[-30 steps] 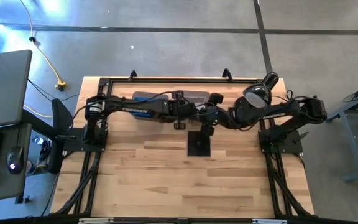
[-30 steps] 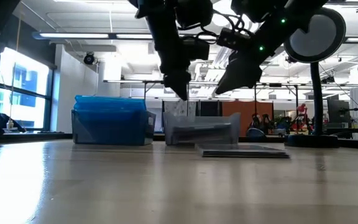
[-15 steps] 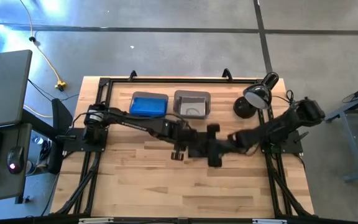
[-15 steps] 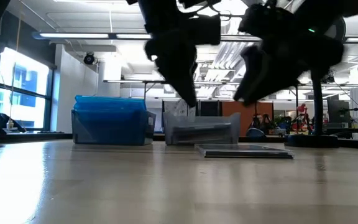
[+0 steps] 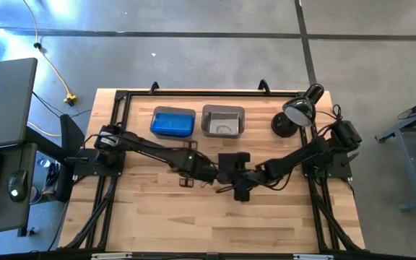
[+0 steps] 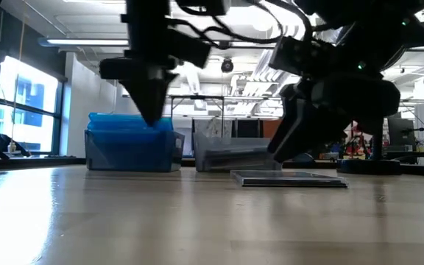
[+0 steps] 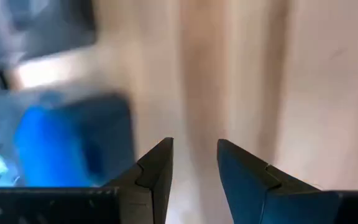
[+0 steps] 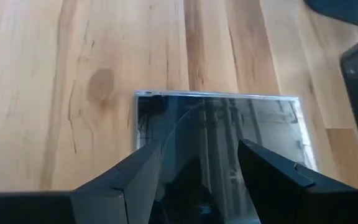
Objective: Pick & place jewel cases by type
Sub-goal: Put the black CD case into the right black bin
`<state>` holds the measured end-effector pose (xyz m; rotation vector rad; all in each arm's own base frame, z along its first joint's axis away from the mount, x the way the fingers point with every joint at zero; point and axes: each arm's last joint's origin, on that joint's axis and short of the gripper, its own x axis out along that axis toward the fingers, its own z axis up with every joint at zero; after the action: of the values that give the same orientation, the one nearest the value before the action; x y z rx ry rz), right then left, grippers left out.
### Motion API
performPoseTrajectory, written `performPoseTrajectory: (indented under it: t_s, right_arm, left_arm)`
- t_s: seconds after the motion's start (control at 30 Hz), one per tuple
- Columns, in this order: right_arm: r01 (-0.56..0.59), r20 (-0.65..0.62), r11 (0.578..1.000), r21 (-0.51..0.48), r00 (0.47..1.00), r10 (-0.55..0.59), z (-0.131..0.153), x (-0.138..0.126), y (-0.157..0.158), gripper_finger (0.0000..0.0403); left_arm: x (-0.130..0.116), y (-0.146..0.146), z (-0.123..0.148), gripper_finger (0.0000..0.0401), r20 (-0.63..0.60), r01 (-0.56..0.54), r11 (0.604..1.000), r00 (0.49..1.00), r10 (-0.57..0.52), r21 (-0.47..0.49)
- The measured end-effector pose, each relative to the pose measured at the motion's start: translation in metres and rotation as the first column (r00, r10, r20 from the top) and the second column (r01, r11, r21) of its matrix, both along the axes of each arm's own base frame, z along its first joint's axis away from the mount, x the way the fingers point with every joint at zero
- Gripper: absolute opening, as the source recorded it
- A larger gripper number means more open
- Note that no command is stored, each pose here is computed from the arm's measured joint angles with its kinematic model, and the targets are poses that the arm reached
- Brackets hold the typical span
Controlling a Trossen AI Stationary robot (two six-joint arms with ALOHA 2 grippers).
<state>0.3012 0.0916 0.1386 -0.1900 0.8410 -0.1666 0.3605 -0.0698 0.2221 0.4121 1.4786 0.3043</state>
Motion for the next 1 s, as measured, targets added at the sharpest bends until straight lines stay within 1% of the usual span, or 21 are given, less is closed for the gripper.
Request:
performPoseTrajectory:
  t_s: [0.1,0.17,0.23,0.27,0.33,0.37,0.4,0.47,0.5,0.53,0.57,0.6,0.63,0.67,0.7,0.73,0.8,0.87,0.93,1.0]
  right_arm:
    - [0.003,-0.004,1.0,0.013,1.0,-0.003,0.002,0.0,-0.004,0.0213]
    - [0.007,-0.005,1.0,0.013,1.0,-0.007,0.007,-0.002,-0.005,0.0213]
    - [0.013,0.006,1.0,0.005,1.0,-0.013,0.016,-0.005,-0.007,0.0213]
    - [0.018,0.013,1.0,0.002,1.0,-0.018,0.021,-0.008,-0.008,0.0213]
    - [0.047,0.04,0.998,0.034,0.998,-0.048,0.033,-0.013,-0.009,0.0213]
    - [0.07,0.04,0.995,0.065,0.997,-0.073,0.04,-0.017,-0.011,0.0213]
    - [0.099,0.027,0.99,0.096,0.994,-0.102,0.045,-0.023,-0.012,0.0213]
    - [0.188,-0.005,0.964,0.187,0.982,-0.191,0.052,-0.032,-0.017,0.0213]
    - [0.249,-0.029,0.938,0.241,0.968,-0.25,0.054,-0.038,-0.019,0.0213]
    - [0.32,-0.066,0.903,0.288,0.947,-0.315,0.054,-0.042,-0.02,0.0213]
    - [0.393,-0.098,0.861,0.324,0.919,-0.382,0.053,-0.046,-0.022,0.0213]
    - [0.464,-0.118,0.813,0.352,0.883,-0.454,0.052,-0.049,-0.023,0.0213]
    - [0.519,-0.13,0.774,0.364,0.851,-0.509,0.051,-0.051,-0.023,0.0213]
    - [0.559,-0.151,0.745,0.364,0.825,-0.545,0.05,-0.054,-0.024,0.0213]
    - [0.583,-0.164,0.726,0.366,0.808,-0.566,0.046,-0.054,-0.025,0.0213]
    - [0.598,-0.168,0.707,0.377,0.795,-0.583,0.044,-0.053,-0.026,0.0213]
    - [0.625,-0.197,0.672,0.398,0.774,-0.602,0.036,-0.049,-0.031,0.0213]
    - [0.649,-0.243,0.623,0.437,0.752,-0.613,0.027,-0.047,-0.038,0.0213]
    - [0.664,-0.284,0.571,0.482,0.735,-0.616,0.016,-0.046,-0.044,0.0213]
    - [0.666,-0.296,0.545,0.51,0.731,-0.615,0.006,-0.048,-0.049,0.0213]
  left_arm:
    - [-0.019,0.003,0.01,0.0122,-0.006,-0.037,0.996,0.999,0.038,0.086]
    - [-0.035,0.007,0.018,0.0122,0.043,-0.073,0.992,0.997,0.069,0.099]
    - [-0.057,0.013,0.024,0.0122,0.104,-0.132,0.988,0.987,0.124,0.076]
    - [-0.066,0.015,0.026,0.0122,0.163,-0.166,0.985,0.974,0.156,0.049]
    - [-0.086,0.02,0.026,0.0122,0.306,-0.231,0.973,0.924,0.229,-0.03]
    - [-0.093,0.021,0.023,0.0122,0.388,-0.25,0.965,0.884,0.261,-0.081]
    - [-0.098,0.022,0.019,0.0122,0.478,-0.252,0.957,0.829,0.29,-0.143]
    - [-0.104,0.024,0.009,0.0122,0.623,-0.21,0.939,0.706,0.338,-0.271]
    - [-0.104,0.026,0.003,0.0122,0.676,-0.173,0.928,0.644,0.359,-0.329]
    - [-0.102,0.027,-0.002,0.0122,0.73,-0.103,0.917,0.574,0.371,-0.386]
    - [-0.101,0.029,-0.007,0.0122,0.76,-0.033,0.904,0.529,0.377,-0.425]
    - [-0.101,0.031,-0.013,0.0122,0.78,0.03,0.885,0.488,0.392,-0.464]
    - [-0.1,0.034,-0.018,0.0122,0.795,0.094,0.863,0.447,0.409,-0.497]
    - [-0.097,0.037,-0.021,0.0122,0.811,0.163,0.838,0.4,0.427,-0.521]
    - [-0.094,0.041,-0.025,0.0122,0.814,0.212,0.814,0.376,0.443,-0.541]
    - [-0.091,0.046,-0.031,0.0122,0.801,0.244,0.784,0.375,0.466,-0.571]
    - [-0.082,0.054,-0.041,0.0122,0.737,0.266,0.699,0.397,0.548,-0.663]
    - [-0.073,0.062,-0.053,0.0122,0.654,0.224,0.627,0.423,0.627,-0.746]
    - [-0.061,0.067,-0.067,0.0122,0.588,0.17,0.581,0.444,0.676,-0.796]
    - [-0.051,0.07,-0.081,0.0122,0.539,0.134,0.552,0.49,0.685,-0.823]
